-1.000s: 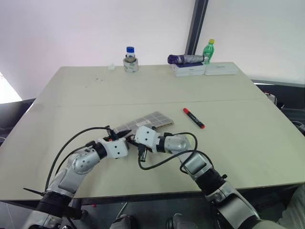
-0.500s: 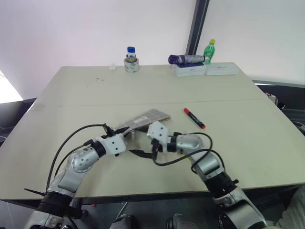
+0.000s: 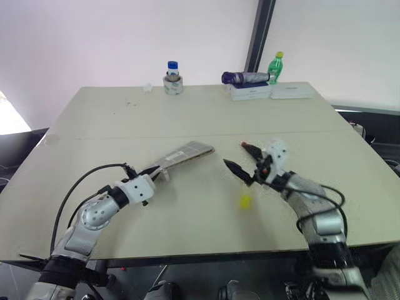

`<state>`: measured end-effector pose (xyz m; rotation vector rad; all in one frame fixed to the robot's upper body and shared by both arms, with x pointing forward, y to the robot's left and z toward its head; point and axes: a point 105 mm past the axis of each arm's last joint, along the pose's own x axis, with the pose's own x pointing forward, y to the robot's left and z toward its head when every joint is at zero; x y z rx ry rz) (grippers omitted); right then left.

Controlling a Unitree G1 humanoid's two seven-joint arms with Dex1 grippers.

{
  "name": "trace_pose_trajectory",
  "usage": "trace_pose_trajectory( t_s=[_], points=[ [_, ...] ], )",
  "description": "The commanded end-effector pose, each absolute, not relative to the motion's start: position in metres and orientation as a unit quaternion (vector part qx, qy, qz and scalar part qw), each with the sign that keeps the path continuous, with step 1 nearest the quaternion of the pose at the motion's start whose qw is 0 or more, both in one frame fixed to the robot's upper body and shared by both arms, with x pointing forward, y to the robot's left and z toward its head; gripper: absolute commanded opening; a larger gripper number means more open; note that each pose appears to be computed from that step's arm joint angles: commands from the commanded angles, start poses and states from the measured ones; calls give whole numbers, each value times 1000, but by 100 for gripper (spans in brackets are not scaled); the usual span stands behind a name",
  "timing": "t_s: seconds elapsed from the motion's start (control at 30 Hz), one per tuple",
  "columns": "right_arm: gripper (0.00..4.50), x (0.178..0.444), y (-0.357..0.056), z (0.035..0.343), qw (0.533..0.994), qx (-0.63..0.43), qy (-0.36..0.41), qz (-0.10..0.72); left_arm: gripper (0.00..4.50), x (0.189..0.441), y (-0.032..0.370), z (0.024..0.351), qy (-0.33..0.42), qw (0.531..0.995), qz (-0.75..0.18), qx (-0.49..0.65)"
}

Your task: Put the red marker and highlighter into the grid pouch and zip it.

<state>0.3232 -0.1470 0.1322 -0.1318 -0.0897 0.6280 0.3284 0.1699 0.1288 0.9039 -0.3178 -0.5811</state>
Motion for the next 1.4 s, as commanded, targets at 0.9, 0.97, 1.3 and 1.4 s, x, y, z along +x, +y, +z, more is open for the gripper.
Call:
trace_pose_trajectory(
  t_s=[0.9, 0.97, 1.3, 1.4],
  points=[
    [444, 299, -139, 94, 968, -64, 187, 151, 0, 327, 178, 135, -168, 840, -272, 437],
    [444, 305, -135, 90, 966, -78, 193, 152, 0, 327, 178, 134, -167, 840, -272, 439],
    [98, 318, -150, 80, 967, -127, 181, 129, 0, 325, 177, 136, -169, 840, -269, 441],
    [95, 327, -141, 102, 966, -147, 122, 172, 0, 326, 176, 137, -170, 841, -270, 437]
  ],
)
